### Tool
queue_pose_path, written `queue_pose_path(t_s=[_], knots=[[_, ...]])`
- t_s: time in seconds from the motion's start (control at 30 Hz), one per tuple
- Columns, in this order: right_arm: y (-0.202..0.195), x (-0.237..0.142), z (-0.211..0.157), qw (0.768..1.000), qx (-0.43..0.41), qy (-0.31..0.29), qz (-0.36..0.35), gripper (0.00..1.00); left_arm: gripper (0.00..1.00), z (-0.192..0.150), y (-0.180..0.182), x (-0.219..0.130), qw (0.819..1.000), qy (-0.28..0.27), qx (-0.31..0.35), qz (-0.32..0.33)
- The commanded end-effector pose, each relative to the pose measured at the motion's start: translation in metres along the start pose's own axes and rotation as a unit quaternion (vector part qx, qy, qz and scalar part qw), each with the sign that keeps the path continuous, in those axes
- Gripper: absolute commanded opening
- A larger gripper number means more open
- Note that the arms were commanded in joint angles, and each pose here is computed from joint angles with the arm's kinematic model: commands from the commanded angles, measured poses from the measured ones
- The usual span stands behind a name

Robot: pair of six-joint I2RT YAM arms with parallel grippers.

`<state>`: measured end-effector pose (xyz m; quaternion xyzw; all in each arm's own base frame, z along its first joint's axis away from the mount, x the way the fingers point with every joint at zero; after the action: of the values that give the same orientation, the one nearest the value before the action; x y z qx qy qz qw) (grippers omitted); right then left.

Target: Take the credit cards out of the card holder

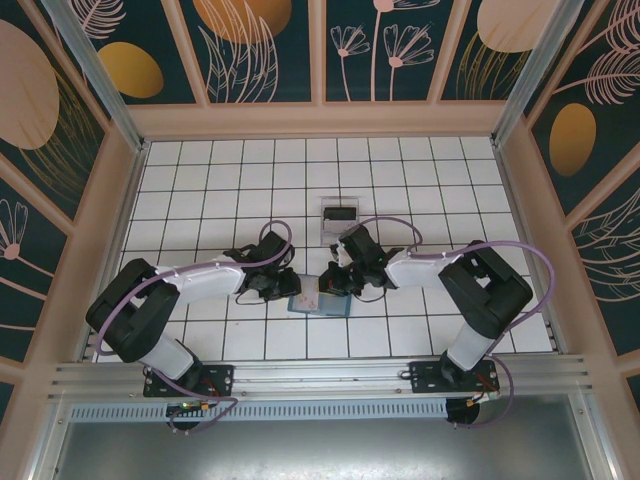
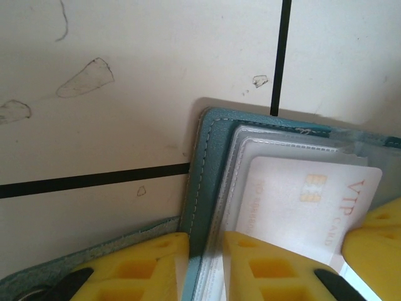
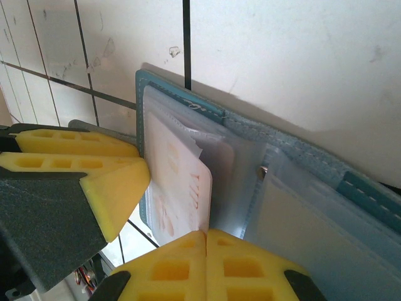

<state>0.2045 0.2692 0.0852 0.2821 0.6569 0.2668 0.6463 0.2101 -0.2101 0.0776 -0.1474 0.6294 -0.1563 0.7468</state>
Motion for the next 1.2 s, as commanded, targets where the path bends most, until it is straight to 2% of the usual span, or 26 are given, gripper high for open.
queue_pose_path(t_s=[0.0,0.73,1.03,1.17], knots=[[-0.003,-0.007,-0.006,1.0,-0.001,0.005,-0.007,0.0,0.25,-0.017,0.024,0.011,0.998,0.03,-0.01,0.061],[-0.005,-0.019,-0.005,0.999,0.001,-0.01,-0.044,0.0,0.23,-0.017,0.024,0.011,0.998,0.031,-0.009,0.062],[0.002,-0.016,-0.004,1.0,-0.001,-0.003,-0.012,0.0,0.23,-0.014,0.018,0.01,0.999,0.028,-0.008,0.045],[-0.002,-0.01,-0.003,1.0,0.007,0.0,-0.015,0.07,0.23,-0.015,0.019,0.01,0.999,0.029,-0.009,0.045]])
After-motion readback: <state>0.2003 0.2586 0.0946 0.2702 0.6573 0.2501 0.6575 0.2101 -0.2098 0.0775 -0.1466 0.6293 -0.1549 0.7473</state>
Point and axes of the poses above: each hand's point on the last joint's axis, 136 mm out from that joint toward the fingers, its own x axis out along the fingers, its own y axis along the line the jaws close on, z = x × y, the point moved 7 cm from there along -x, back along the fingers, and after that the axes turned 6 degrees about x, right-handed, at the moved point
